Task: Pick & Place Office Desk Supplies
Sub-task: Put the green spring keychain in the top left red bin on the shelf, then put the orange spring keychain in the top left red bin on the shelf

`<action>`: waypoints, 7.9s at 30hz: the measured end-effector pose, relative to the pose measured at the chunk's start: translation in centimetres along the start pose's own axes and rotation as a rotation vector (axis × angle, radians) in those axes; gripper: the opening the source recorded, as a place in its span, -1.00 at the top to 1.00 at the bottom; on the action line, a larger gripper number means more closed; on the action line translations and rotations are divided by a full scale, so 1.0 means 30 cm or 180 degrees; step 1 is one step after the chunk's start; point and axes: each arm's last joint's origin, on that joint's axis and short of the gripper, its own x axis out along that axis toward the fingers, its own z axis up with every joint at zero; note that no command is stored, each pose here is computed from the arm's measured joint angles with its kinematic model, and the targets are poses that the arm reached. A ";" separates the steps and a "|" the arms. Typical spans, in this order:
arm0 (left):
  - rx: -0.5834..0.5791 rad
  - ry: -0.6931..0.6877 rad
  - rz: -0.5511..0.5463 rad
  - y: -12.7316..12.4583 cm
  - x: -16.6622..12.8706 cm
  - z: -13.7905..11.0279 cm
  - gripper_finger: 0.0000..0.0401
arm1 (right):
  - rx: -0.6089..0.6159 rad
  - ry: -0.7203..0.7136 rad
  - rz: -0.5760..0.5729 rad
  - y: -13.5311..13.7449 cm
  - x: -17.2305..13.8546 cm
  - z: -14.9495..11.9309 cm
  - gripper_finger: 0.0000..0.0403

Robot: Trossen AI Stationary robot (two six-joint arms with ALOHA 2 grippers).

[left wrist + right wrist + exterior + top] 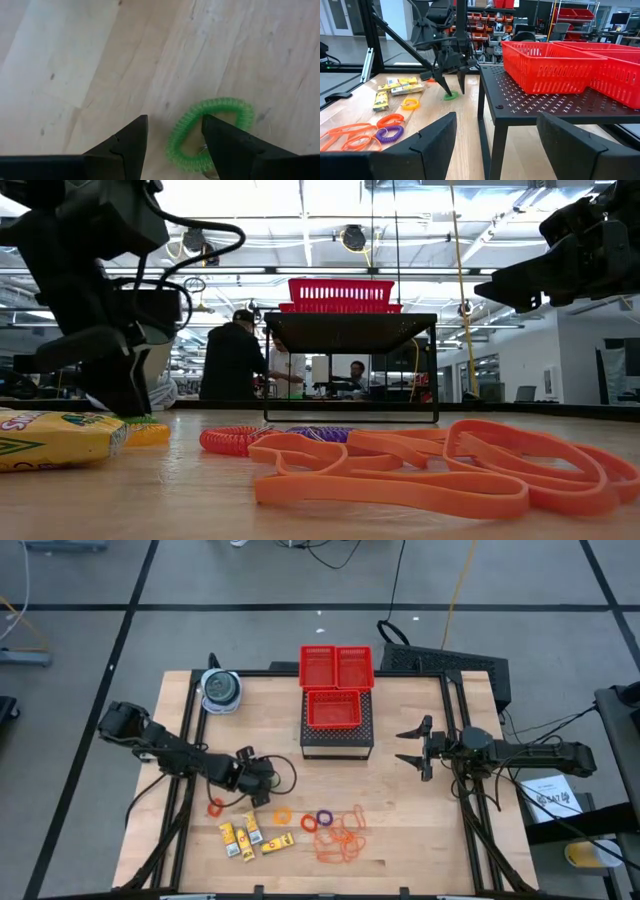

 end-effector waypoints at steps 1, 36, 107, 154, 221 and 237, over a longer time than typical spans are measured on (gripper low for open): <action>-0.0011 0.0035 -0.0008 0.001 0.007 0.000 -0.01 | 0.0000 0.0000 0.0000 0.000 0.000 0.000 -0.33; -0.0067 -0.1292 -0.0358 -0.002 -0.167 0.169 0.90 | 0.0000 -0.0001 0.0000 0.000 0.000 0.000 -0.33; -0.1309 -0.2744 0.0418 0.752 -0.128 0.730 0.01 | 0.0000 -0.0001 0.0000 0.000 0.000 0.000 -0.33; -0.2677 0.1942 0.0135 0.110 -0.334 -0.138 -0.01 | 0.0000 0.0000 0.0000 0.000 0.000 0.000 -0.33; -0.2221 0.0452 -0.0435 0.081 -0.089 -0.100 -0.01 | 0.0000 -0.0001 0.0000 0.000 0.000 0.000 -0.33; -0.1935 0.0582 -0.0668 0.080 -0.126 -0.089 -0.01 | 0.0000 -0.0001 -0.0001 0.000 0.000 0.000 -0.33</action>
